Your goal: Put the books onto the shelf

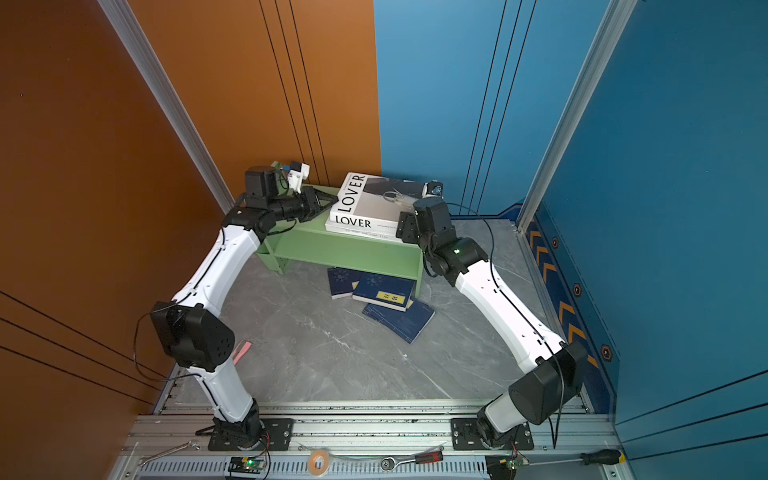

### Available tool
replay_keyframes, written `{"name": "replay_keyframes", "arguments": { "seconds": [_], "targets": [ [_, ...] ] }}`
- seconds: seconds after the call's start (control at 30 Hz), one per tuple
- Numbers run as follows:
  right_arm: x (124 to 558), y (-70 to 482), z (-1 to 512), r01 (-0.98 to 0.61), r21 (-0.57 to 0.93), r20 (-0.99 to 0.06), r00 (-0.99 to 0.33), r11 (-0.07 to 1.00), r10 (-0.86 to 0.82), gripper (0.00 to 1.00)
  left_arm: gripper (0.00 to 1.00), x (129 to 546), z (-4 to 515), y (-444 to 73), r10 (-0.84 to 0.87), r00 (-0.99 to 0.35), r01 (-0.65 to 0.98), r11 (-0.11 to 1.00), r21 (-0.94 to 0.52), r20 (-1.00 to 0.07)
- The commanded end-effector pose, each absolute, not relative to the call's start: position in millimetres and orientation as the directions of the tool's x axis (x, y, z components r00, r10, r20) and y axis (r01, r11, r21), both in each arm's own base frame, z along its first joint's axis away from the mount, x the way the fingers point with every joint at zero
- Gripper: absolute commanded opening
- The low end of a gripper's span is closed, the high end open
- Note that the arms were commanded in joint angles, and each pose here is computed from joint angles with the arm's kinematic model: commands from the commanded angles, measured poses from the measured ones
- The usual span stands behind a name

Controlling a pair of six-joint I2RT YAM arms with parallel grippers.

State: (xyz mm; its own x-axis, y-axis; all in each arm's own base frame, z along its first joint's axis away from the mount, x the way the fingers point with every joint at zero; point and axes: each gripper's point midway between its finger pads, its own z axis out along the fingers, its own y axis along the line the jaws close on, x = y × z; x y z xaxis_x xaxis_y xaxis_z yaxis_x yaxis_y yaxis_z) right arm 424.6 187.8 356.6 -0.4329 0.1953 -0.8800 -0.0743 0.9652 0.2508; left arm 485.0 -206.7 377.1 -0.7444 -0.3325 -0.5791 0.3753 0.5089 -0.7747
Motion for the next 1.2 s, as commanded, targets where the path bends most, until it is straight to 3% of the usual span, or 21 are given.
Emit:
{"name": "replay_keyframes", "arguments": {
  "seconds": [0.0,0.33,0.73,0.9,1.17],
  "targets": [
    [415,228,347,-0.237,0.279,-0.86,-0.493,0.931,0.133,0.83,0.15,442,403,-265,-0.181,-0.773,0.538,0.322,-0.779,-0.608],
    [417,224,339,-0.21,0.289,-0.85,-0.506,0.934,0.148,0.83,0.0,442,402,-262,-0.181,-0.78,0.529,0.319,-0.786,-0.598],
    [415,206,344,-0.183,0.306,-0.85,-0.493,0.934,0.182,0.84,0.0,441,410,-244,-0.213,-0.77,0.529,0.314,-0.788,-0.601],
    [412,192,350,-0.177,0.338,-0.85,-0.48,0.924,0.219,0.9,0.0,446,418,-234,-0.235,-0.787,0.523,0.237,-0.819,-0.571],
    [409,180,356,-0.175,0.365,-0.847,-0.47,0.915,0.248,0.96,0.0,450,412,-220,-0.245,-0.801,0.497,0.239,-0.834,-0.547]
  ]
}}
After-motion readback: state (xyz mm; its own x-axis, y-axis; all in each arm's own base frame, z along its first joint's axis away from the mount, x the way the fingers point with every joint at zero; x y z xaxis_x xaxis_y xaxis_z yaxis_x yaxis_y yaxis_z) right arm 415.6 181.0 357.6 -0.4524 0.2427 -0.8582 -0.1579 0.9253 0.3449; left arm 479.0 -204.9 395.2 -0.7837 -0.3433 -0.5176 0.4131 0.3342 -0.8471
